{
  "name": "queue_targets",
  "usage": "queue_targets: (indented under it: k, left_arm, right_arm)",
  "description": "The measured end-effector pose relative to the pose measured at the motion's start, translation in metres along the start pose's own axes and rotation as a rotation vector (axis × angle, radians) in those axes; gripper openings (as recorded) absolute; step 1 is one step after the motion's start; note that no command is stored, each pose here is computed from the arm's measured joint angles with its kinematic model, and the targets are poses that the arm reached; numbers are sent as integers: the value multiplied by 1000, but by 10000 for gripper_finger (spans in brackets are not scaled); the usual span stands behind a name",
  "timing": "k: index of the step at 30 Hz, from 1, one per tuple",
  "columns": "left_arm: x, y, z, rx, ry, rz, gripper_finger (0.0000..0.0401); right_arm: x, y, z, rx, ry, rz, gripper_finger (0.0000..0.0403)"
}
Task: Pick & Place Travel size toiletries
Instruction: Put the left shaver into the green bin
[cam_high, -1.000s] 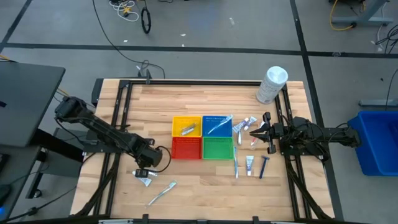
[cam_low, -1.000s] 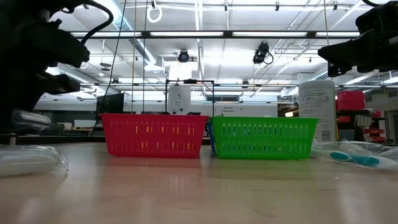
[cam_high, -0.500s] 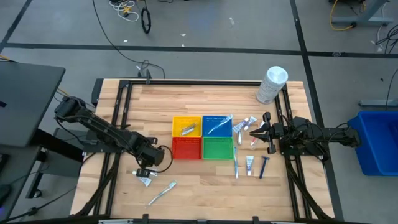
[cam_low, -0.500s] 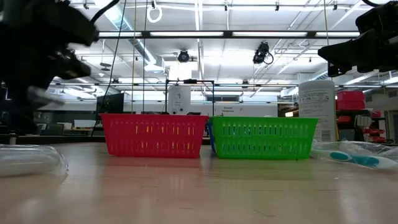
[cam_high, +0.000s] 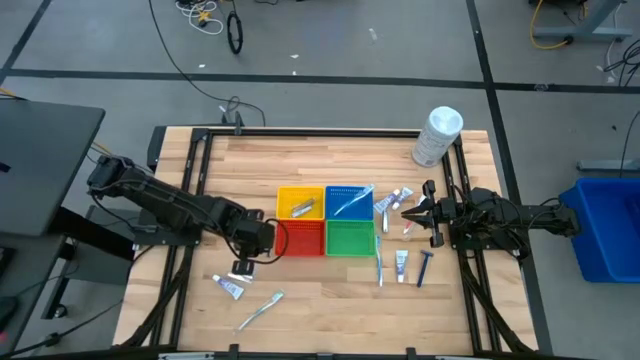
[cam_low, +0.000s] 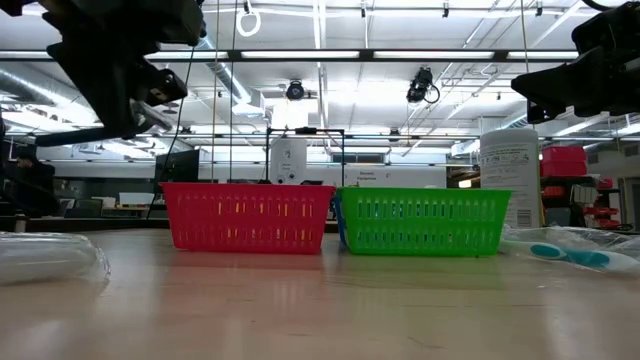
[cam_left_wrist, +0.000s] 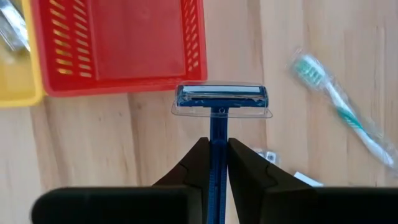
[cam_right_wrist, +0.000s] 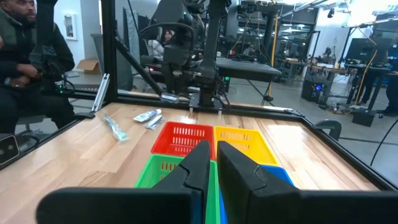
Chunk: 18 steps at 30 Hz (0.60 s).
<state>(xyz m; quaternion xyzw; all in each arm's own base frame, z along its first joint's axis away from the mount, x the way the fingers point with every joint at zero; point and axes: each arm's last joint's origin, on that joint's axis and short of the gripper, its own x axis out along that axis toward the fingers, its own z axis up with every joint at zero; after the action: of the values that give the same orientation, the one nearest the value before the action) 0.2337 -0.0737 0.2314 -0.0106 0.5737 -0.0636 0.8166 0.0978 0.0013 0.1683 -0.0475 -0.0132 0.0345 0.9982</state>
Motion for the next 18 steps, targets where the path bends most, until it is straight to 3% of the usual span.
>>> queue_targets:
  k: [4,18]
  left_arm:
    - [0,6,4,-4,-33,25,48]
    - [-7,35,37,-115,-345,77,49]
  right_arm:
    - [0,0,0,0,0,0,40]
    - [0,0,0,0,0,0,41]
